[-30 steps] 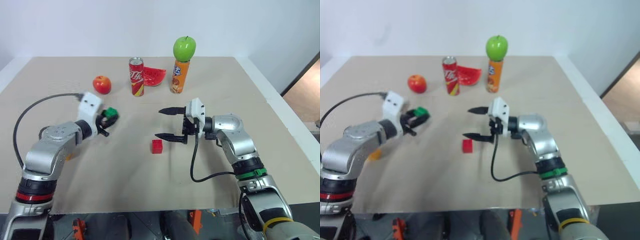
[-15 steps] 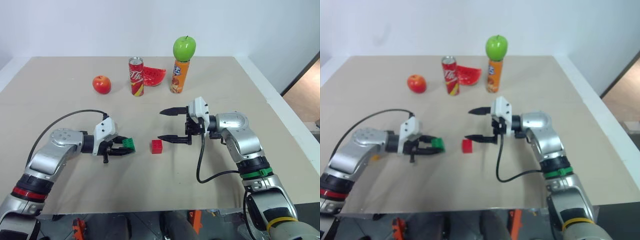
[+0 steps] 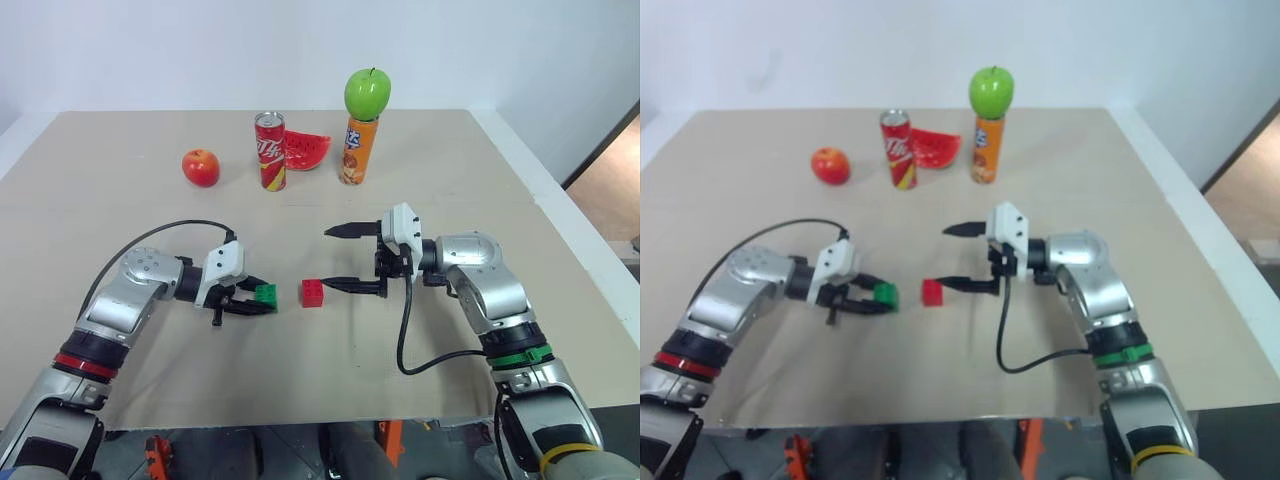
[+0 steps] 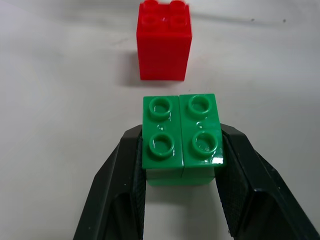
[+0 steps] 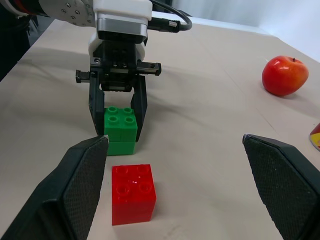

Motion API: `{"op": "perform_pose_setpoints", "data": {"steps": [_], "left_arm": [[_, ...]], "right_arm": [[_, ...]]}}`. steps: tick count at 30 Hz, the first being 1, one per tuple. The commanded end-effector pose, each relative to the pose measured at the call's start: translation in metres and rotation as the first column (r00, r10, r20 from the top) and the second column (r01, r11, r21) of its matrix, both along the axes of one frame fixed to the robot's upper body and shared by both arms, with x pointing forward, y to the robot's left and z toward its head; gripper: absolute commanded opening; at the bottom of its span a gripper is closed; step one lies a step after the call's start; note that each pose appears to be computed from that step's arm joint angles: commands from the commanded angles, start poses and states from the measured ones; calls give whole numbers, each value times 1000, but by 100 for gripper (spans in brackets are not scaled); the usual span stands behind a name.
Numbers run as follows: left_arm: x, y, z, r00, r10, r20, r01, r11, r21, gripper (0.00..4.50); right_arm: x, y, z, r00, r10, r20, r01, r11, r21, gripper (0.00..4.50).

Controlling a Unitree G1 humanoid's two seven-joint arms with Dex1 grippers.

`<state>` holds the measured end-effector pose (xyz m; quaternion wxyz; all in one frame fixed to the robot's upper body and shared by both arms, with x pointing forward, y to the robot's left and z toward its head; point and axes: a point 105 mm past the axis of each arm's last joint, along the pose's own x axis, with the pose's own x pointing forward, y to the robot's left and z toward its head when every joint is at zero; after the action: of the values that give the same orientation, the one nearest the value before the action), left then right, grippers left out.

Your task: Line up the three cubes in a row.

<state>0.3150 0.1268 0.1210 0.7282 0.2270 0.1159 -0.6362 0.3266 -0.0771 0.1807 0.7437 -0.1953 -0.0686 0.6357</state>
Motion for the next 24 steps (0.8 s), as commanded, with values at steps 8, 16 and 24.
{"op": "perform_pose_setpoints", "data": {"steps": [8, 16, 24], "left_arm": [[-1, 0, -3, 997, -64, 34, 61, 995, 81, 133], [4, 4, 7, 994, -69, 83, 61, 993, 97, 411], [-9, 30, 50, 990, 76, 121, -79, 997, 20, 449]], "right_arm": [[-4, -2, 9, 999, 7, 39, -7, 1000, 11, 450], [-6, 0, 12, 999, 31, 13, -31, 999, 34, 450], [-8, 0, 12, 999, 43, 12, -43, 999, 31, 450]]}}
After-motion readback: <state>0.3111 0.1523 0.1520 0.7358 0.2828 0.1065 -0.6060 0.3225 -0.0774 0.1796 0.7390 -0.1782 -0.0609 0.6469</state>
